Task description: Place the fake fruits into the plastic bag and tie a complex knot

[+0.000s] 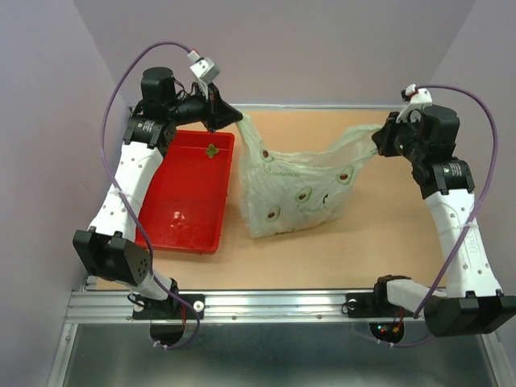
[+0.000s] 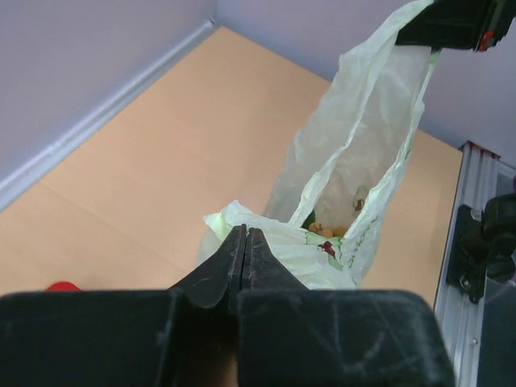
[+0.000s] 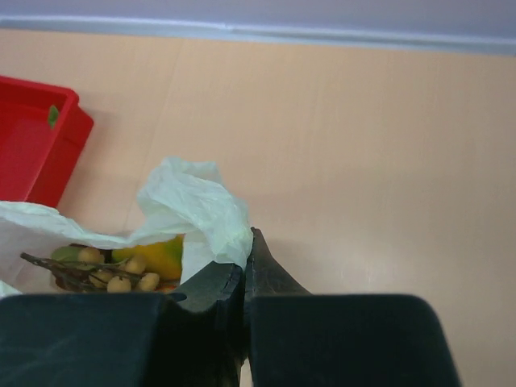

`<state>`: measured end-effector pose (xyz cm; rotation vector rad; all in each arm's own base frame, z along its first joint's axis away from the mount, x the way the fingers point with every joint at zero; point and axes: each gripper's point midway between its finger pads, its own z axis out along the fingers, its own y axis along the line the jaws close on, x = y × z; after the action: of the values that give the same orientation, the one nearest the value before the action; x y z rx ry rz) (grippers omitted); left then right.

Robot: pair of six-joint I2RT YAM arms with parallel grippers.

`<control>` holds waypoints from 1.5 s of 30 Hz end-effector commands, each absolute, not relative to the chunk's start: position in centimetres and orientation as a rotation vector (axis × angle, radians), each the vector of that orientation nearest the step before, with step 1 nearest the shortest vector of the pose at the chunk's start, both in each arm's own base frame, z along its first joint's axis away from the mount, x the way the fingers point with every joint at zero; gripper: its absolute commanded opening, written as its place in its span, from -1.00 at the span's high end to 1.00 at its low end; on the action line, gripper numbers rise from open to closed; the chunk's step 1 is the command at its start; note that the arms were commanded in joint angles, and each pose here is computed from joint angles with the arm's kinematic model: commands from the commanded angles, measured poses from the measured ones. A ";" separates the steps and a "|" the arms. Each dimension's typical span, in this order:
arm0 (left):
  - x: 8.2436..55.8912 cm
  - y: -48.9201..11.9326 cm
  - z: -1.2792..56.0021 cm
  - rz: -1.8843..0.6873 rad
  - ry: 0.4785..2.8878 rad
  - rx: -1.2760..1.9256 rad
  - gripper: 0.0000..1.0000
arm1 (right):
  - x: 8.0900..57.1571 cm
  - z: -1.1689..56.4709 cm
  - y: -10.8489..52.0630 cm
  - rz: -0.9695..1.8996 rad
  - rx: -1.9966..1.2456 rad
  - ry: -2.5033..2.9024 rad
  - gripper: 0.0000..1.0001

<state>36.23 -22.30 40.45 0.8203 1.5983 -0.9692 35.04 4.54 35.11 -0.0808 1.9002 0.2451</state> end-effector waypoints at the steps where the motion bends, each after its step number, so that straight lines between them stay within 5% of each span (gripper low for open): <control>1: 34.0 -21.4 39.9 -0.956 1.552 0.896 0.76 | 33.9 35.9 5.8 0.325 -0.110 1.861 0.99; 2: 33.4 -21.3 40.9 -0.940 1.515 0.899 0.66 | 33.5 36.1 6.6 0.369 -0.145 1.853 0.99; 6: 32.4 -21.3 44.8 -0.895 1.398 0.944 -0.33 | 32.7 37.4 8.2 0.464 -0.206 1.816 0.99; 7: 32.5 -21.3 45.6 -0.885 1.383 0.943 -0.40 | 32.6 37.7 8.4 0.472 -0.213 1.807 0.99; 15: 31.4 -28.3 50.8 -0.819 1.218 1.046 -0.67 | 31.3 41.1 9.8 0.547 -0.283 1.718 0.99; 23: 30.6 -37.7 48.9 -0.999 1.165 1.152 -0.65 | 29.9 42.0 11.4 0.613 -0.409 1.669 0.99; 25: 30.1 -39.2 49.2 -1.028 1.110 1.183 -0.60 | 29.4 42.2 11.6 0.624 -0.438 1.654 0.86; 26: 29.9 -40.3 48.6 -1.057 1.111 1.200 -0.59 | 29.2 42.2 11.8 0.629 -0.450 1.650 0.51; 29: 29.5 -41.1 49.0 -1.126 1.095 1.194 -0.57 | 28.5 42.5 11.3 0.585 -0.455 1.630 -0.15; 31: 29.3 -41.7 48.8 -1.138 1.086 1.193 -0.58 | 28.4 42.5 10.5 0.534 -0.426 1.637 -0.38; 38: 29.3 -43.4 48.5 -1.152 1.075 1.185 -0.69 | 27.4 43.7 7.7 0.344 -0.349 1.631 -0.93; 45: 29.8 -46.1 48.5 -1.191 1.104 1.119 -0.97 | 26.7 40.4 5.0 0.196 -0.287 1.759 -1.00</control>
<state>30.48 -45.44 44.70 1.1745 1.2089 -1.1868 27.04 7.20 40.97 -0.3276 1.7073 0.3310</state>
